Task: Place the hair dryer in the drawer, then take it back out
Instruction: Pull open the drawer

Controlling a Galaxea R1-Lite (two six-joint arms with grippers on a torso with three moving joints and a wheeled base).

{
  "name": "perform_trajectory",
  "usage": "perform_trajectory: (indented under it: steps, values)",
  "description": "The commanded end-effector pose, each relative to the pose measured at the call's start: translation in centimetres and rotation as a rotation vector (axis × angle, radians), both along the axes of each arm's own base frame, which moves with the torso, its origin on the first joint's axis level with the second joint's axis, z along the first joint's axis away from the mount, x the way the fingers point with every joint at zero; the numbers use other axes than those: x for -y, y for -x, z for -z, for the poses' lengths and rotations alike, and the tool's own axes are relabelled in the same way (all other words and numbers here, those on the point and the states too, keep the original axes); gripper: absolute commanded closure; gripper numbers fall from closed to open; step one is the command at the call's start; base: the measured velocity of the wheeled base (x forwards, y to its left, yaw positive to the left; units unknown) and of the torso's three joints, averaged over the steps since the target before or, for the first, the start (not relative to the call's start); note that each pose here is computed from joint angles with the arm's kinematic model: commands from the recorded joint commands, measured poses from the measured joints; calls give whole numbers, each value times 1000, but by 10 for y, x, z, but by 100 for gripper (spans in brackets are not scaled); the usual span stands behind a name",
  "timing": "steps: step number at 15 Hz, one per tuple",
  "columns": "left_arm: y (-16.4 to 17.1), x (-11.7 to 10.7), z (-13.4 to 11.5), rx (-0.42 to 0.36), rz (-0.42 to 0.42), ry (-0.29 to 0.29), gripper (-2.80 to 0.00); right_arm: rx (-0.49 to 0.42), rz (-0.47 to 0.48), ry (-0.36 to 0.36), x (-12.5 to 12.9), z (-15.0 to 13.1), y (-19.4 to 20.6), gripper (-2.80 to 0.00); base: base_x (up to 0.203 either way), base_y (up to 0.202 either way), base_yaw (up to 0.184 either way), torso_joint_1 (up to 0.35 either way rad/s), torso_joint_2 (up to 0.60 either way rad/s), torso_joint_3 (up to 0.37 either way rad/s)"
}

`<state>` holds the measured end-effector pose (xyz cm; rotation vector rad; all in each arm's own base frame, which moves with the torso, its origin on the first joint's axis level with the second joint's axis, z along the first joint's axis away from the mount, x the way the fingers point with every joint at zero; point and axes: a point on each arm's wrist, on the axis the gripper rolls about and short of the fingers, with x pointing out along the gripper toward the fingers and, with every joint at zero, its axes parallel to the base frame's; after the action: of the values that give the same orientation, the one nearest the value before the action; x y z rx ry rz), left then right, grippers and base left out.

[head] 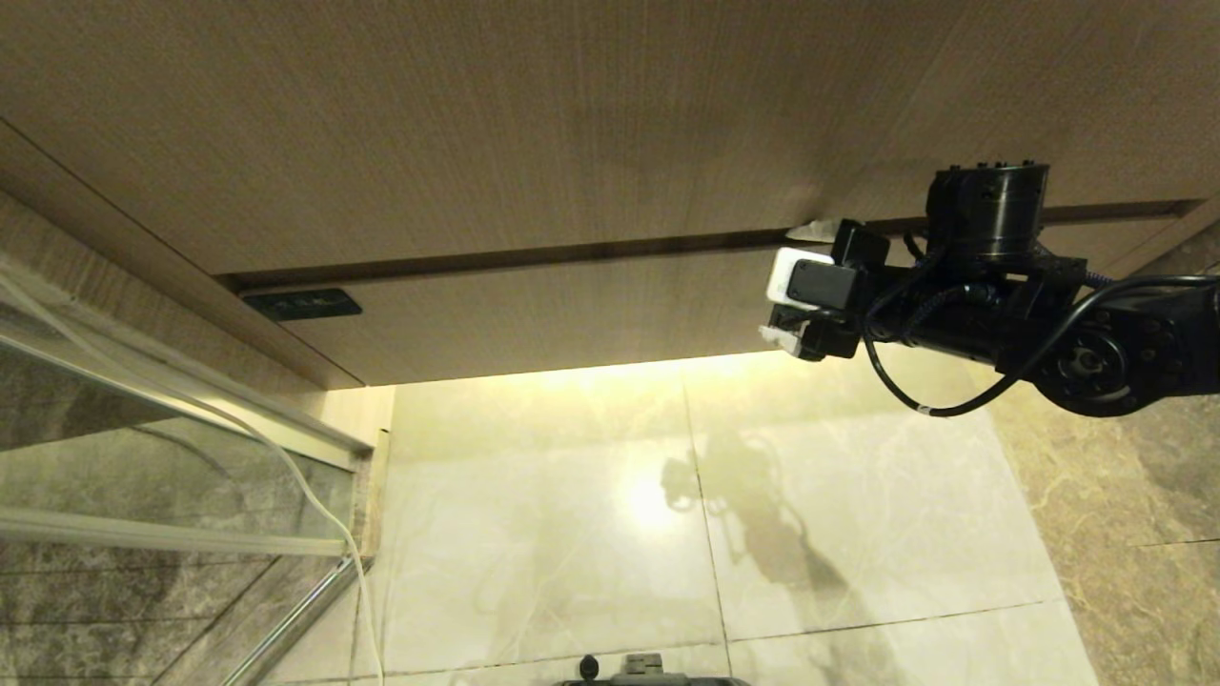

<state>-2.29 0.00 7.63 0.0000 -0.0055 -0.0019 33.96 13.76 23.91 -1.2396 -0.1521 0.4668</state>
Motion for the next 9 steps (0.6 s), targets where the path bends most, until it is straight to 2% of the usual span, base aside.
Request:
perform_trajectory:
  steps: [1,9]
  values:
    - [0,0,0,-1,0,0,0,1,0,6,0,4,-4,-280,0,0,0,0,0,0]
    - [0,0,0,1,0,0,0,-15,41,13,8,17,-20,-280,0,0,0,0,0,0]
